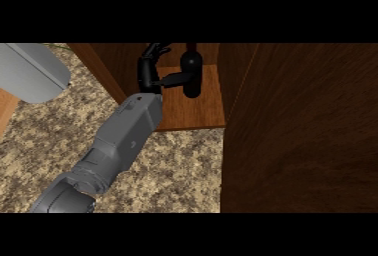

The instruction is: Pick up the wine, place it into the cabinet and close the cabinet

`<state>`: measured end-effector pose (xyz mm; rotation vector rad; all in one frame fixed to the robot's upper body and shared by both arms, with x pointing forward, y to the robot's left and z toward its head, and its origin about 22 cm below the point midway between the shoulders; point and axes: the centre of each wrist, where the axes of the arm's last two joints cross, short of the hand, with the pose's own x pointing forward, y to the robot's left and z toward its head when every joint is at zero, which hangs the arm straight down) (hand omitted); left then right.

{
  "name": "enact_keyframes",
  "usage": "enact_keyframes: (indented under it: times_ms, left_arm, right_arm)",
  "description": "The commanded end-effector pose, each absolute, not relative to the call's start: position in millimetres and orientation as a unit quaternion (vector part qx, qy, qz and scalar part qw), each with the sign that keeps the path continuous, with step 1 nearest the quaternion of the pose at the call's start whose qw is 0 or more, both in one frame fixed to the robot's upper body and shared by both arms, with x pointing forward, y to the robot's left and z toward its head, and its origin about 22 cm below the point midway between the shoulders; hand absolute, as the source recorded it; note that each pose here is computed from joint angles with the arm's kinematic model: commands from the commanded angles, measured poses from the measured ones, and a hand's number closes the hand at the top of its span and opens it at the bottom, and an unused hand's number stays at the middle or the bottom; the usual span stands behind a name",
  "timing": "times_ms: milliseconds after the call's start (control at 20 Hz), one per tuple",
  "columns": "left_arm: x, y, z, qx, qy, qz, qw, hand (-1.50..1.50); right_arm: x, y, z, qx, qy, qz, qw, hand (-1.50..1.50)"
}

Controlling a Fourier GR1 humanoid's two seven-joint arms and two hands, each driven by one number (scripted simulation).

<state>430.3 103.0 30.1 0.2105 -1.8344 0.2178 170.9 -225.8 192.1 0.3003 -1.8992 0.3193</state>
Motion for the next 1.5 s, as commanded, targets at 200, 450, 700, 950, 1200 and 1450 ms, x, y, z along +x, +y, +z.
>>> enact_keyframes:
  times_ms: [200,450,700,950,1200,1450]
  left_arm:
    - [422.1,115.9,8.7,0.132,-0.773,0.079,0.616,-1.50]
    - [412.1,124.8,-10.8,0.148,-0.776,0.065,0.610,-1.50]
    - [417.4,126.2,-2.2,0.150,-0.775,0.093,0.606,-1.50]
    - [414.2,146.7,-11.8,0.140,-0.783,0.083,0.600,-1.50]
    - [412.7,137.8,-12.5,0.110,-0.795,0.081,0.590,-1.50]
    - [410.3,132.6,-15.3,0.089,-0.801,0.059,0.588,-1.50]
  right_arm:
    - [149.4,-231.9,197.8,0.133,-0.812,0.140,0.551,-1.50]
    - [156.5,-227.3,197.3,0.138,-0.814,0.142,0.546,-1.50]
    - [154.0,-224.7,205.4,0.143,-0.813,0.147,0.545,-1.50]
    - [158.3,-221.1,194.3,0.149,-0.812,0.140,0.546,-1.50]
    - [165.8,-224.4,195.8,0.147,-0.810,0.145,0.549,-1.50]
    - [173.9,-214.4,193.1,0.143,-0.813,0.144,0.545,-1.50]
